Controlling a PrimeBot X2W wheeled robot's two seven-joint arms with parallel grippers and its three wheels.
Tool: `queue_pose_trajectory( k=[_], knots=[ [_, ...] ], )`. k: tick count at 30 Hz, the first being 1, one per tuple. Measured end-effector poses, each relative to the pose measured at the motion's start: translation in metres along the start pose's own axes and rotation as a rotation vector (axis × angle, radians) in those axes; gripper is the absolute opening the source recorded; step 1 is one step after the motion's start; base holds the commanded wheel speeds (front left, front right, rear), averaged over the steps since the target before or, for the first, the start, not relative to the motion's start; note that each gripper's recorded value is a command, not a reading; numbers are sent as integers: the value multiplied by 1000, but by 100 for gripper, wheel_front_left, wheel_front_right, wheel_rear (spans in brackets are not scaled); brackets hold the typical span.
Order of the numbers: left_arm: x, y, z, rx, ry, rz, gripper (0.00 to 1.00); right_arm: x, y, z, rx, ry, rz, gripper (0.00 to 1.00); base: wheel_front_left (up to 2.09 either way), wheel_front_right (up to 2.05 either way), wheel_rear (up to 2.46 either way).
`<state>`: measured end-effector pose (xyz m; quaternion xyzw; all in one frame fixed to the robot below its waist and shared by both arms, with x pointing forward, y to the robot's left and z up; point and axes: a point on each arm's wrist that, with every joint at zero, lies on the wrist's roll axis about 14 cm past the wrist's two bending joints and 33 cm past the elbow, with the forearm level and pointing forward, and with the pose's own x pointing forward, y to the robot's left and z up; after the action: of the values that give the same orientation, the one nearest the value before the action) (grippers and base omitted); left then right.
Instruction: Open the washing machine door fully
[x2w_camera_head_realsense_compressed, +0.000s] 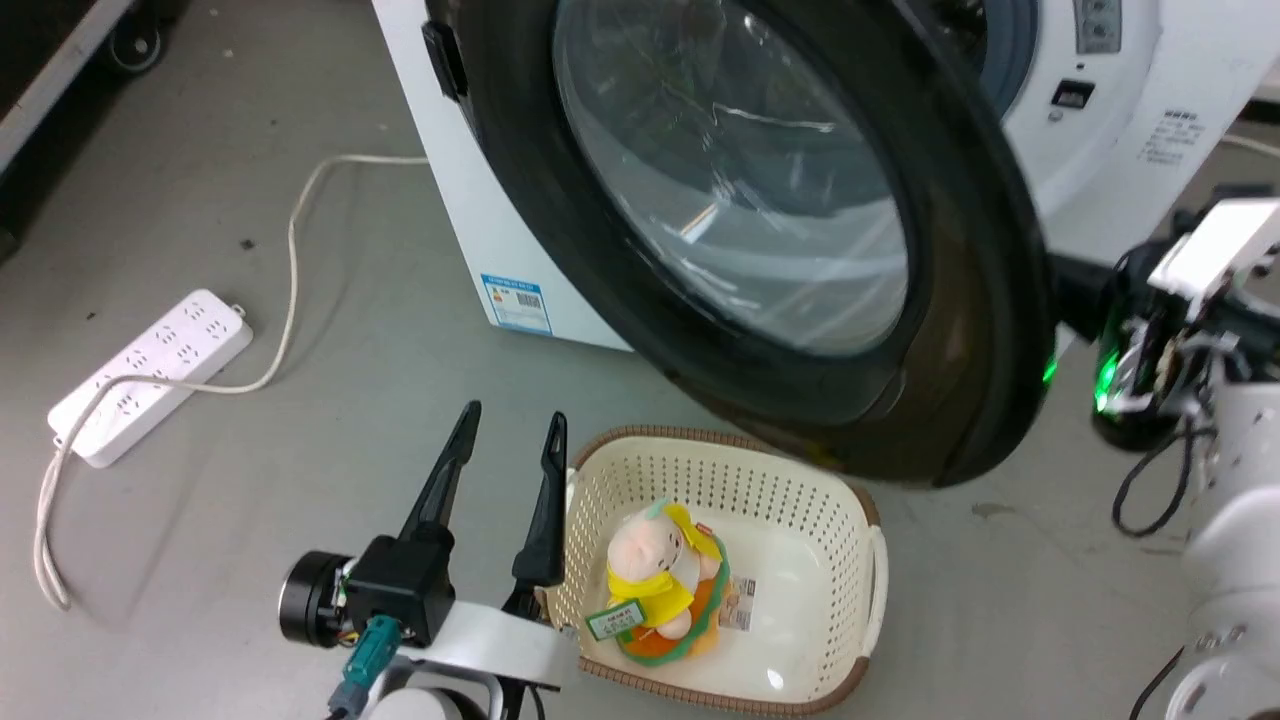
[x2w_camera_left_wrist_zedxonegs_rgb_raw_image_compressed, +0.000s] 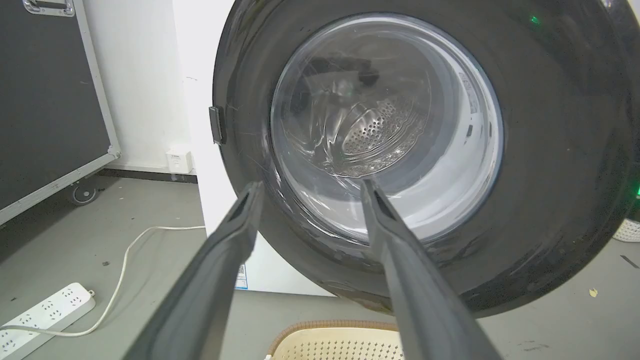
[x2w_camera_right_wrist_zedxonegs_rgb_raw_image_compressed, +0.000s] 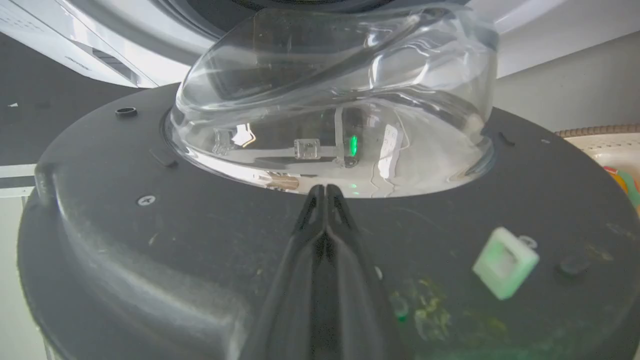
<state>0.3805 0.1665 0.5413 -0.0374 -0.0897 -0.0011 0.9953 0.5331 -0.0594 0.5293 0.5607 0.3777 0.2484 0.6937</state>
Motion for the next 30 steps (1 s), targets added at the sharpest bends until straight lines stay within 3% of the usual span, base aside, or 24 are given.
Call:
queue_pose_trajectory(
  k=[15,22,25,30],
  knots=[
    [-36,-2,-7,-27,42,8,100,8,-9,-127,-15,313,96,0,0,0,0],
    [-43,-2,-12,-31,61,12,100,15,-8,-199,-85,447,138,0,0,0,0],
    [-44,0,-13,-27,63,15,100,17,-3,-214,-93,452,161,0,0,0,0],
    [-43,2,-13,-22,63,20,100,19,1,-206,-110,384,172,0,0,0,0]
  ],
)
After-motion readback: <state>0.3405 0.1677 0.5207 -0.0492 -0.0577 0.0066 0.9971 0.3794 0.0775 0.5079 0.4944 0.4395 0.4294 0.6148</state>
